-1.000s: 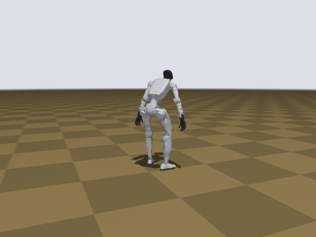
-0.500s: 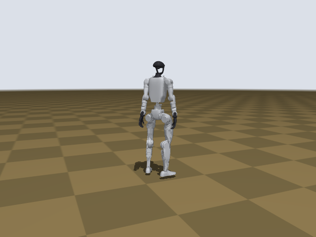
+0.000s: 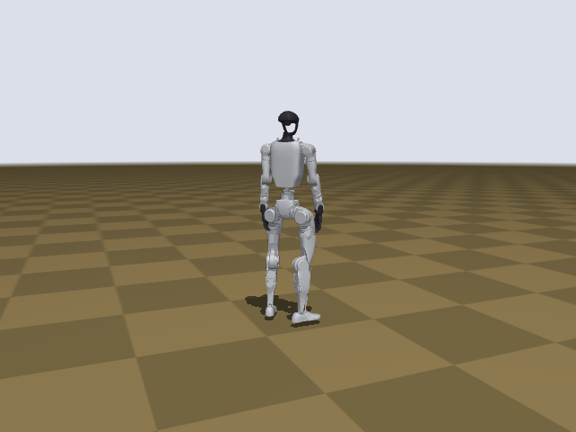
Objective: Upper body actions
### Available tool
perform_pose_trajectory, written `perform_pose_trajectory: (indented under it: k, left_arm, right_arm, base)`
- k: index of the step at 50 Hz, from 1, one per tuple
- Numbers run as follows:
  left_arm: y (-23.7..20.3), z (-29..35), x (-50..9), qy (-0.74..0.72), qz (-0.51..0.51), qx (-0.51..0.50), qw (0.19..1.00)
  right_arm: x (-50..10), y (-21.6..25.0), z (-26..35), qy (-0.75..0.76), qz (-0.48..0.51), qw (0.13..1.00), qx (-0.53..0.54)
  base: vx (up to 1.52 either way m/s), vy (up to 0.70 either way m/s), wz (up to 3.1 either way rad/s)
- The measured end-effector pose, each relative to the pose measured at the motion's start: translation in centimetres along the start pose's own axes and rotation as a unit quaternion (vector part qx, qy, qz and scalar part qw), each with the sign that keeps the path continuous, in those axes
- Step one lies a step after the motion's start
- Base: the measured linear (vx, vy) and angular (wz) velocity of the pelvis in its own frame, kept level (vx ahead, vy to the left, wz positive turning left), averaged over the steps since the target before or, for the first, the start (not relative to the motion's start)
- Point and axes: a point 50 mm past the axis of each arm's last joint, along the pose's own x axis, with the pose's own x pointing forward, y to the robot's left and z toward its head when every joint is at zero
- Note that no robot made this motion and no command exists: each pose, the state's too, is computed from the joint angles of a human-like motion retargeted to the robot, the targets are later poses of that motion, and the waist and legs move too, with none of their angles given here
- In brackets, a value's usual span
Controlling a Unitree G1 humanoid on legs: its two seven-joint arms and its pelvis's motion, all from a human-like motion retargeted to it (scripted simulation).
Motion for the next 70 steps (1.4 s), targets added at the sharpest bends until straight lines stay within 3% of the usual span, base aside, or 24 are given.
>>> perform_pose_trajectory:
  k: [8,15,22,28,42,50,60,70]
  left_arm:
    - [0.9,-5.6,-1.0,0.099,0.035,-0.039,0.994]
    - [1.2,-8.5,-1.8,0.146,0.049,-0.063,0.986]
    - [1.5,-7.6,-1.6,0.131,0.047,-0.062,0.988]
    - [1.5,-4.6,-0.9,0.086,0.029,-0.04,0.995]
    - [1.7,4.6,-0.1,-0.034,0.022,0.046,0.998]
    - [0.5,16.4,-1.9,-0.182,0.018,0.094,0.979]
    - [1.5,33.3,-12.4,-0.385,0.096,0.23,0.889]
    - [0.1,41.9,-24.1,-0.535,0.18,0.246,0.788]
  right_arm:
    - [-0.5,3.0,-6.5,0.135,-0.006,0.989,-0.061]
    - [-1.3,4.7,-9.8,0.182,0.008,0.983,0.025]
    - [-1.4,4.3,-9.9,0.177,0.008,0.976,0.126]
    - [-0.8,2.5,-7.4,0.128,-0.006,0.985,0.117]
    - [-0.7,-3.1,0.8,-0.013,-0.045,0.998,-0.03]
    - [-3.4,-9.6,7.4,-0.115,-0.154,0.98,-0.054]
    - [-12.7,-19.5,16.0,-0.239,-0.305,0.915,-0.115]
    - [-23.4,-25.0,21.1,-0.332,-0.429,0.832,-0.115]
  base:
    - [0.0,0.0,0.0]
    - [0.0,0.0,0.0]
    - [-0.01,0.0,0.0]
    - [0.0,0.0,0.0]
    - [-0.05,-0.01,-0.02]
    - [-0.31,-0.17,-0.26]
    - [-0.37,-0.17,0.11]
    - [-0.21,-0.07,-0.1]
